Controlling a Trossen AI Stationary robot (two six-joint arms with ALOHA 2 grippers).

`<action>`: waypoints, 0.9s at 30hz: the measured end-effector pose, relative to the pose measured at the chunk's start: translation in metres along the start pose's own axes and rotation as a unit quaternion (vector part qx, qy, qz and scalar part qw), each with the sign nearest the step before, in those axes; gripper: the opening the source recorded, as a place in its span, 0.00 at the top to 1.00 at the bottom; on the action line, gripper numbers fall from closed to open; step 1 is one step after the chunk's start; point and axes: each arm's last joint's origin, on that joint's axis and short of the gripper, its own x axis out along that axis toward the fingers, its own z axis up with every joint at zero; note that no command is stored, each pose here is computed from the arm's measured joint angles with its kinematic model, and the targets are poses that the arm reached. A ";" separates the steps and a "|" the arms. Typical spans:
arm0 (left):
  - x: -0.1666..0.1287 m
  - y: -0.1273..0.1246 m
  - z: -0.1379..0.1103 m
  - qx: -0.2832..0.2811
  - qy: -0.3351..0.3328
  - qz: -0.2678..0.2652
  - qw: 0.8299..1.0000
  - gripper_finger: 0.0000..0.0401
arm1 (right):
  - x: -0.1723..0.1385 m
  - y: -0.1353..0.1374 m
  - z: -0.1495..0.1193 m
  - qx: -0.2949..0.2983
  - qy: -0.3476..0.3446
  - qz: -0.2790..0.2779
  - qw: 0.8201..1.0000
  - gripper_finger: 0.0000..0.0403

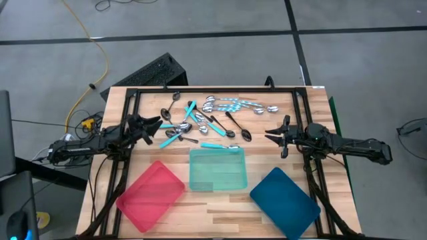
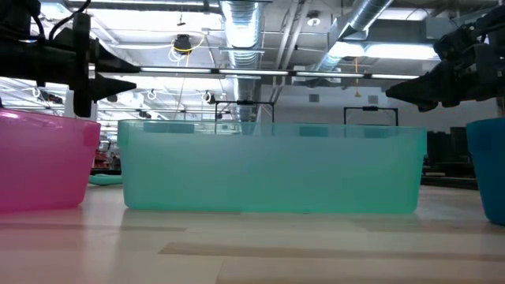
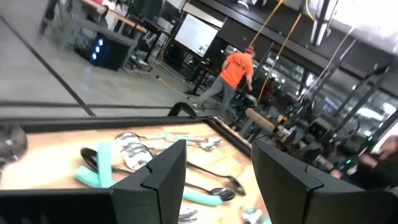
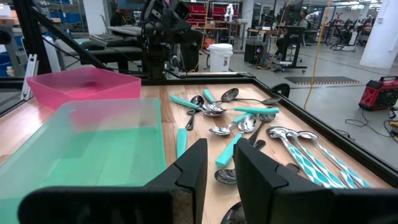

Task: Sort silverware by color (type)

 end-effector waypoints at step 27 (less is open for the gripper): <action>0.000 -0.001 0.008 -0.157 -0.061 0.017 0.986 0.58 | -0.001 -0.005 0.016 0.056 -0.083 -0.047 0.994 0.74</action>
